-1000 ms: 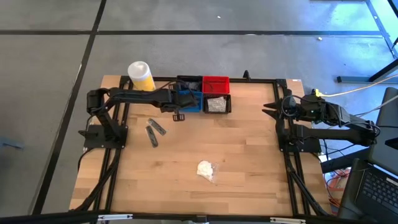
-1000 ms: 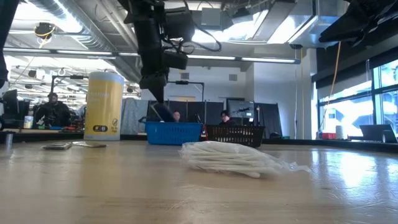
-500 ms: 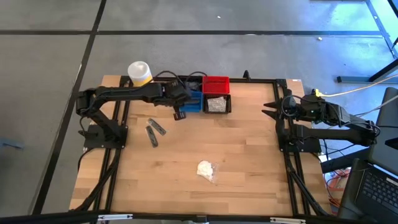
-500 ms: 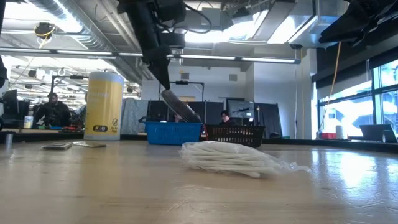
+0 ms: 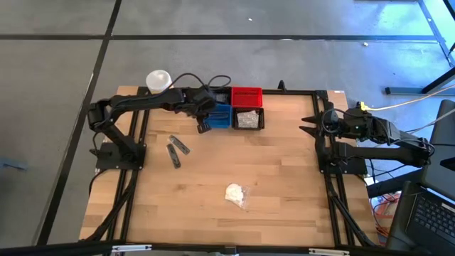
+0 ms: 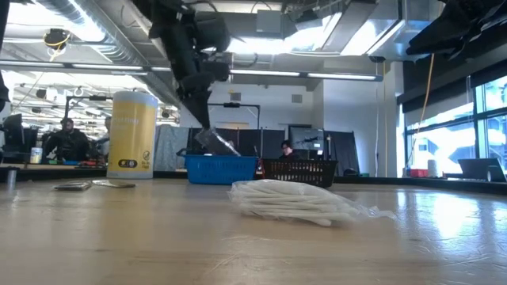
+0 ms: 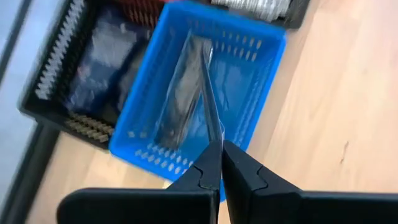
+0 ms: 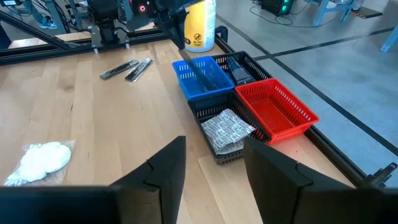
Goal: Pick & Place Travel size toiletries
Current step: Put the bottom comb into the blue bin, then put the right comb into the blue bin
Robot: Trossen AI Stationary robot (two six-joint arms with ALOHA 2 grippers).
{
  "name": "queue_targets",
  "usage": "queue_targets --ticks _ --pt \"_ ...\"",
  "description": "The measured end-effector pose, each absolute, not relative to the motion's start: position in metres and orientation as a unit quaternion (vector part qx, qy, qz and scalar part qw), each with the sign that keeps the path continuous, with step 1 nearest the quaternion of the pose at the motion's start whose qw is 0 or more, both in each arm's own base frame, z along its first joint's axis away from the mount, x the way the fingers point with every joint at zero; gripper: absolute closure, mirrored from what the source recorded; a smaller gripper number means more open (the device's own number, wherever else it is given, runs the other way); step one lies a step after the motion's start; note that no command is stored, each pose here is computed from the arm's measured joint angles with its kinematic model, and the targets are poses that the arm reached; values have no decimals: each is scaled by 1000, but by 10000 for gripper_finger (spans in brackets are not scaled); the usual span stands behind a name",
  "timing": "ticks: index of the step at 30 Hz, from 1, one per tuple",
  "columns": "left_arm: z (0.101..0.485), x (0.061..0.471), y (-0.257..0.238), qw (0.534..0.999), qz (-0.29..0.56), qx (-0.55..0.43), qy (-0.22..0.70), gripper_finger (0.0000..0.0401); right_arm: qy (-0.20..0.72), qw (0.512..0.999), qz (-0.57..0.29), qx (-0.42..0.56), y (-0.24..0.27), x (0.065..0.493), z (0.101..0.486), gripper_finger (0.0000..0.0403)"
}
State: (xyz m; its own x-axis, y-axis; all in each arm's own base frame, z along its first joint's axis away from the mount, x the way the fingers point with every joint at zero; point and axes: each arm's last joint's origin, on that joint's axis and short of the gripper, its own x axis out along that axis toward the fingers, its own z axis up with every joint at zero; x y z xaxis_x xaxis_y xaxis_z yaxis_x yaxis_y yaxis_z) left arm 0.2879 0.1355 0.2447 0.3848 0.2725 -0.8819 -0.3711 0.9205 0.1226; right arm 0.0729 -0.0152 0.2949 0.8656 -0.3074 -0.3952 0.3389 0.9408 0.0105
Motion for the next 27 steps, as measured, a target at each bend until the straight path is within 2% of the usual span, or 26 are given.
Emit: queue_targets --ticks 13,22,27 --pt "226 285 139 836 202 -38 509 389 198 965 -168 40 -15 73 295 227" --pt "226 283 144 834 211 -38 509 295 198 965 -167 40 -15 73 295 240" --pt "229 280 143 819 216 -28 531 271 198 965 -167 40 -15 73 295 250"
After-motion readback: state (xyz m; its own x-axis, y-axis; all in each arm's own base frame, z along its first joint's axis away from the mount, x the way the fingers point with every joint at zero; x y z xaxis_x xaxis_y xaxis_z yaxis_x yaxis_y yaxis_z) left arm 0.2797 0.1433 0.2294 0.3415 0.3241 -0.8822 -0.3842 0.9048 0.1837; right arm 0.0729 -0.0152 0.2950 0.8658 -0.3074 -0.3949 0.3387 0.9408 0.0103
